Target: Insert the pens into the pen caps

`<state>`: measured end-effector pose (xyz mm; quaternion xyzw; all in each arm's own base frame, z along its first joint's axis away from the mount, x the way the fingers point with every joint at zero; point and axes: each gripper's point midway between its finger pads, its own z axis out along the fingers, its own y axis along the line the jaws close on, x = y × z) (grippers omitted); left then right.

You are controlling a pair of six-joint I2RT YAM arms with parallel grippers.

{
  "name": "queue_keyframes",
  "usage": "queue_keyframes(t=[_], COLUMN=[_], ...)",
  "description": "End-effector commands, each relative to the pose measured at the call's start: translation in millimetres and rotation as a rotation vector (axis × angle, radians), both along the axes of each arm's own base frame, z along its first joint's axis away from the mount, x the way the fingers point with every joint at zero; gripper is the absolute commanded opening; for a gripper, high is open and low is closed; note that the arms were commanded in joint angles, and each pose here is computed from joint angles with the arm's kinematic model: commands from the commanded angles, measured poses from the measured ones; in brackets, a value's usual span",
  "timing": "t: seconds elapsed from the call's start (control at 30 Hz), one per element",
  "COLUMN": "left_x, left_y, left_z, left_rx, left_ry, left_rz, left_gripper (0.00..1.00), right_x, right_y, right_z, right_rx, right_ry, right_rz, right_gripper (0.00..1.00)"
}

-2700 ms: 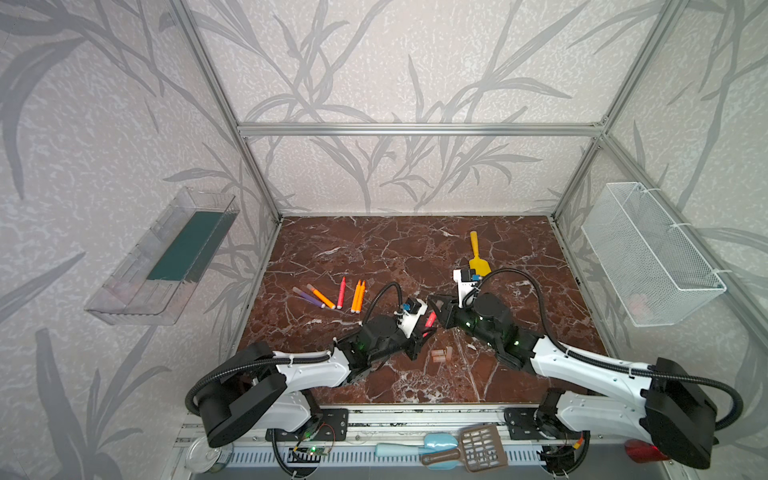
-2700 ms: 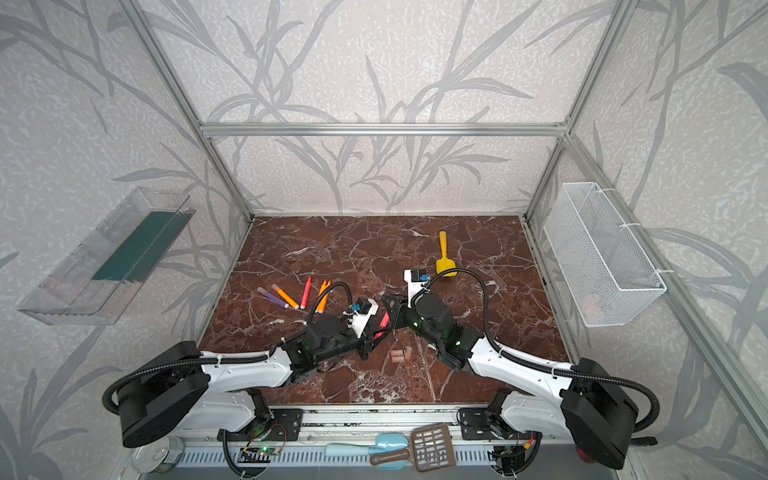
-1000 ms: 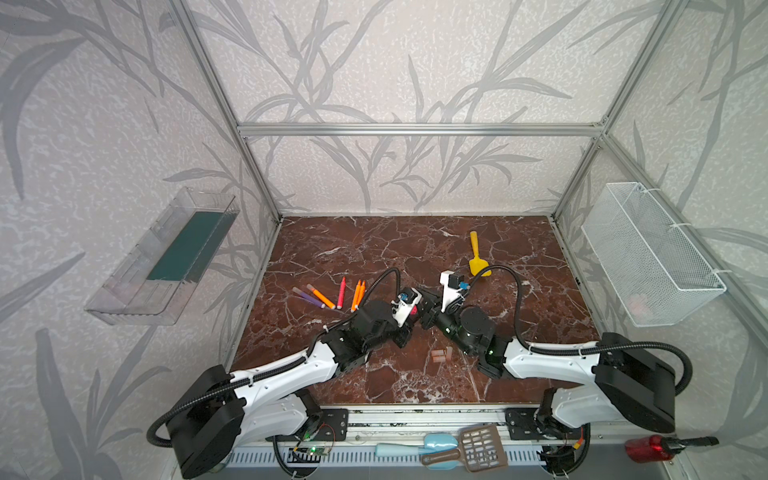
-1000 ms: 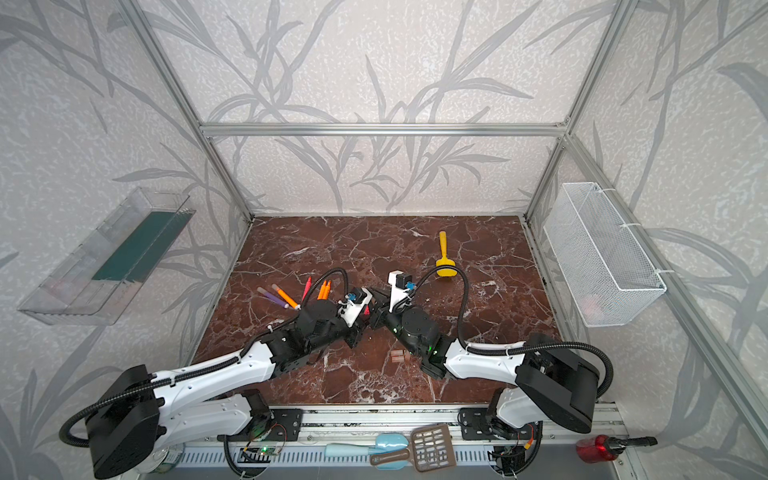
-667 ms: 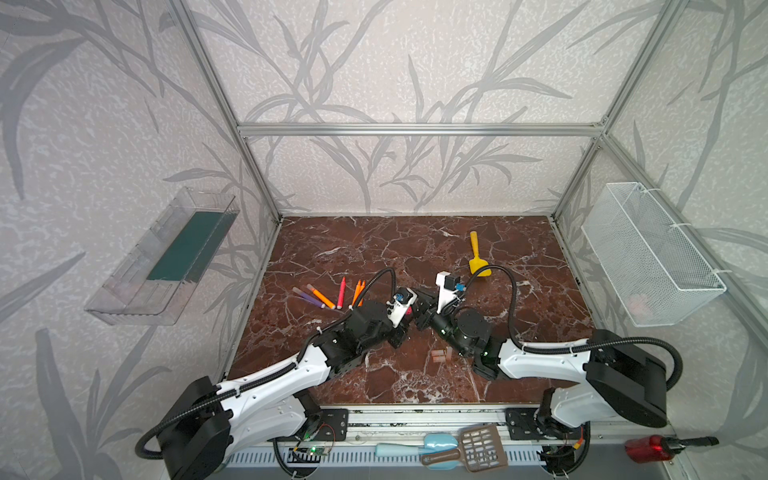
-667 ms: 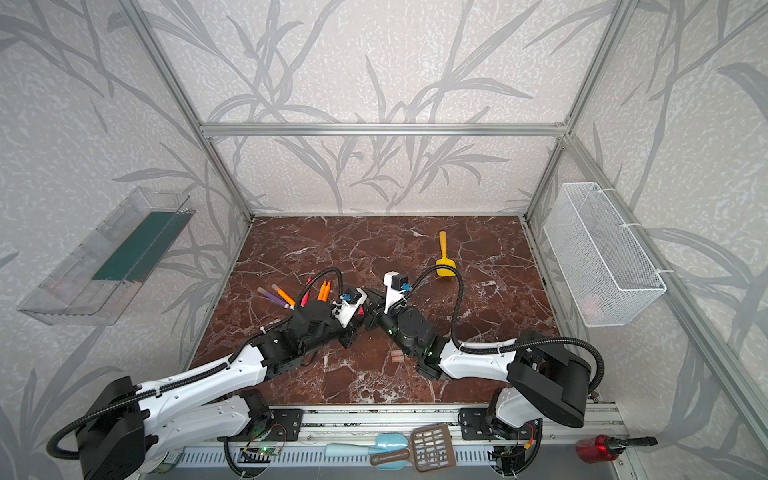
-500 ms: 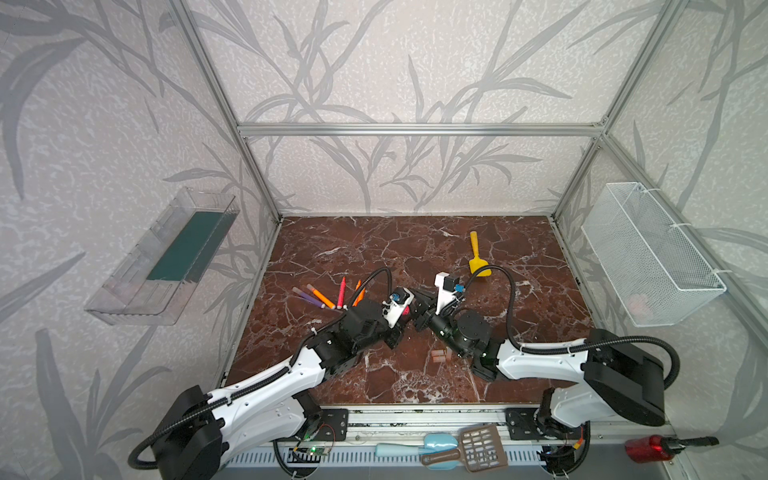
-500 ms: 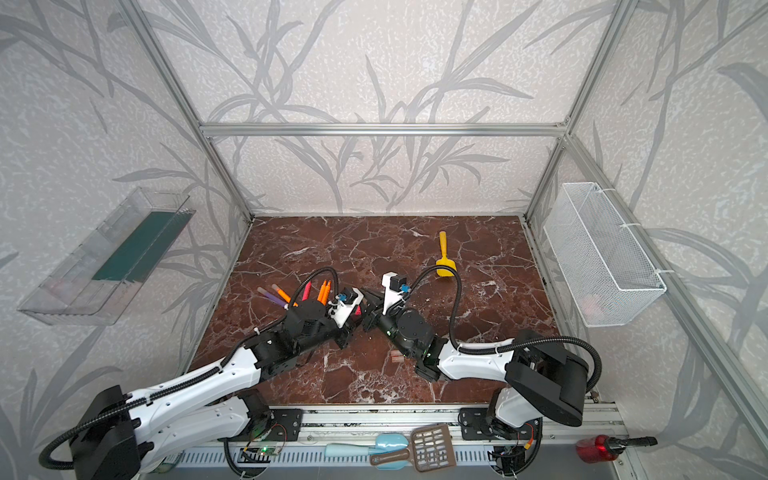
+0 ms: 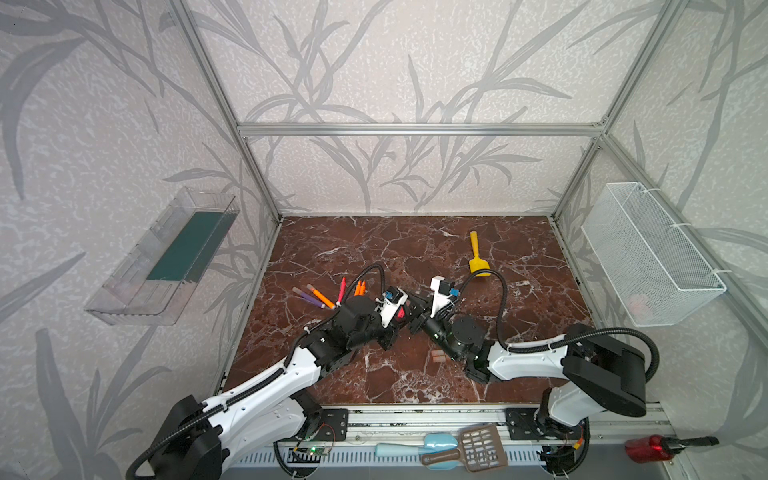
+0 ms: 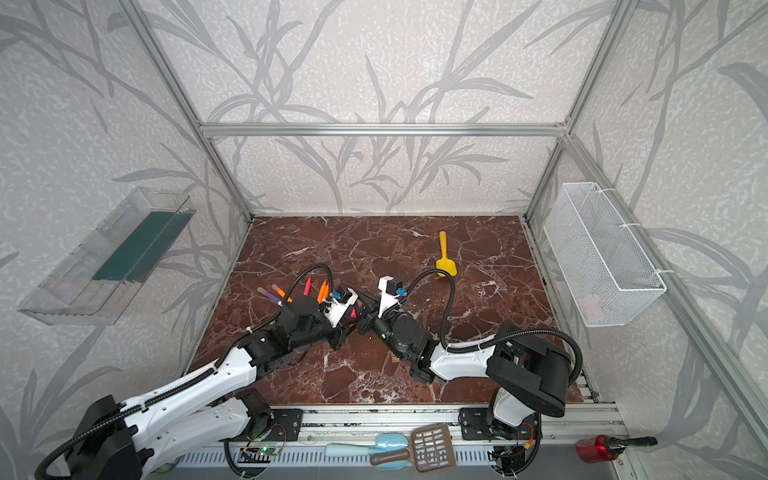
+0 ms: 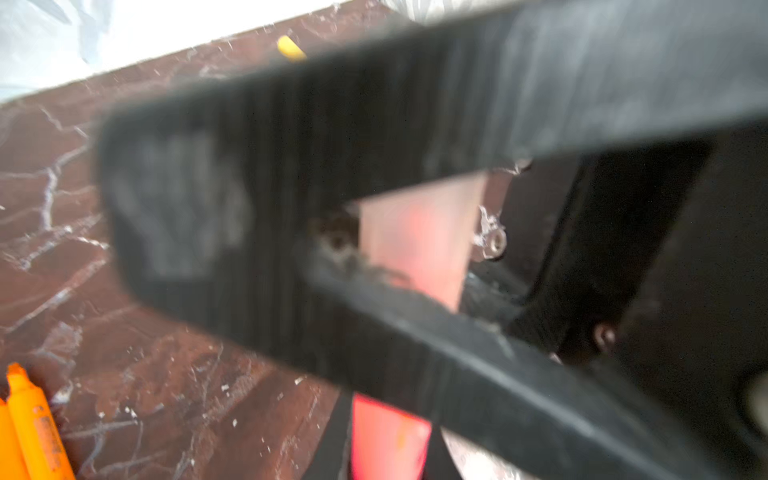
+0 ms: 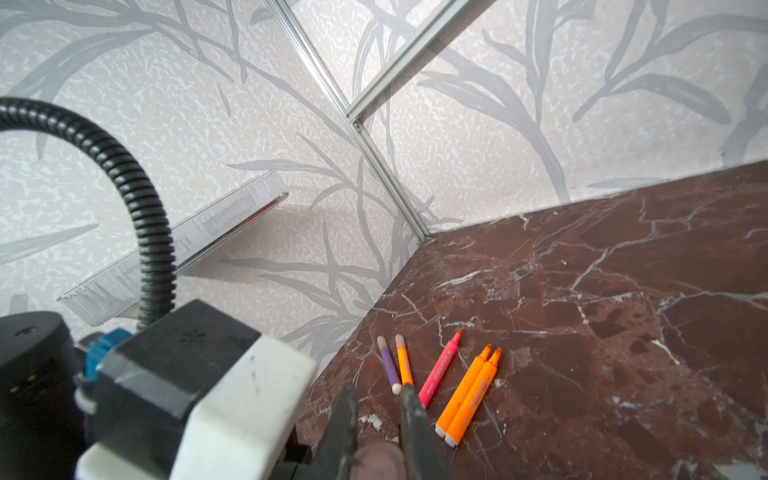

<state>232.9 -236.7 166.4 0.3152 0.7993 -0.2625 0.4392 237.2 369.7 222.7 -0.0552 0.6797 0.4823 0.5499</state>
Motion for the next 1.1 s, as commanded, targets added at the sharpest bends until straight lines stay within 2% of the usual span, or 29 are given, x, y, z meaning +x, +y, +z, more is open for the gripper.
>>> queue_keyframes(t=[0.0, 0.2, 0.37, 0.63, 0.9, 0.97, 1.03, 1.07], left_x=[75.6, 72.0, 69.5, 56.2, 23.1, 15.0, 11.9, 11.4], left_y=[104.5, 102.6, 98.1, 54.2, -0.7, -12.1, -17.4, -18.1], left_z=[238.9, 234.2, 220.8, 159.3, 85.3, 70.4, 58.8, 55.8], left_rx=[-0.625, -0.626, -0.610, -0.491, -0.365, -0.345, -0.344, -0.352], left_ry=[-0.588, -0.588, -0.570, -0.457, -0.314, -0.291, -0.261, -0.249], left_rz=[0.623, 0.602, 0.572, 0.334, 0.073, 0.034, 0.028, 0.029], left_gripper=[0.00, 0.00, 0.00, 0.00, 0.00, 0.00, 0.00, 0.00], right_x=[-139.4, -122.4, -99.6, -57.8, -37.0, -35.4, -31.7, -29.0], right_y=[25.6, 12.9, 6.7, -18.7, -43.0, -46.2, -51.2, -54.5], right_z=[-138.8, -132.1, -99.8, -35.8, 13.7, 22.6, 30.3, 32.9], right_rx=[-0.413, -0.373, -0.351, -0.365, -0.311, -0.307, -0.301, -0.298], right_ry=[0.255, 0.229, 0.190, 0.096, 0.008, -0.012, -0.023, -0.024], right_rz=[0.515, 0.406, 0.309, 0.140, 0.061, 0.049, 0.026, 0.011], right_gripper=[0.00, 0.00, 0.00, 0.01, 0.18, 0.28, 0.44, 0.48])
